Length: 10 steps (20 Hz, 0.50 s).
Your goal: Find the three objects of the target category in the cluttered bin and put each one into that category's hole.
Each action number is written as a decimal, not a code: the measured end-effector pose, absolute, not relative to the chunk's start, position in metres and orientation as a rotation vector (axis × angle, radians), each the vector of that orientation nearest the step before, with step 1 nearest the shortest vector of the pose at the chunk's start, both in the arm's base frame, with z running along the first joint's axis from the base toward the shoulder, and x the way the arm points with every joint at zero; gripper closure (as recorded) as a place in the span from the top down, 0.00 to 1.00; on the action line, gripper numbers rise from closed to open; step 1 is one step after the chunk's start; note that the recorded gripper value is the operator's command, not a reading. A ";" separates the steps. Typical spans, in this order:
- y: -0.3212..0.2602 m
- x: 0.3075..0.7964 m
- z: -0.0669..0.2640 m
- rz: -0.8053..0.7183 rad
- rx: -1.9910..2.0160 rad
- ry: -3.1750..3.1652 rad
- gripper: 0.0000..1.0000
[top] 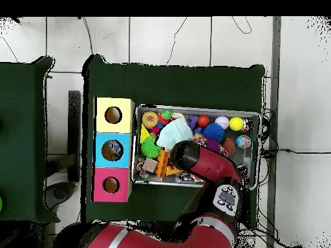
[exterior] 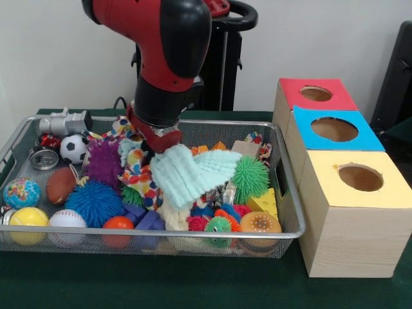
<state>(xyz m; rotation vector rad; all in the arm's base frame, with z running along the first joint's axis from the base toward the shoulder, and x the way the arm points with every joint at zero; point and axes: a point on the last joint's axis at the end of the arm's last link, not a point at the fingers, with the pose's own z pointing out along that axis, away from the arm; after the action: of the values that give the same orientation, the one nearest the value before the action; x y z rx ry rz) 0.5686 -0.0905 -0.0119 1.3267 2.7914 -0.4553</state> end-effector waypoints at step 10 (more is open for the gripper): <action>-0.159 0.550 -0.026 -0.582 1.075 2.832 0.00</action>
<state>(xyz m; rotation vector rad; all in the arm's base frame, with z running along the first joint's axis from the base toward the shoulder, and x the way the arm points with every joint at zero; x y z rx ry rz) 0.5500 -0.1589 -0.0261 1.0747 2.8323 -0.5823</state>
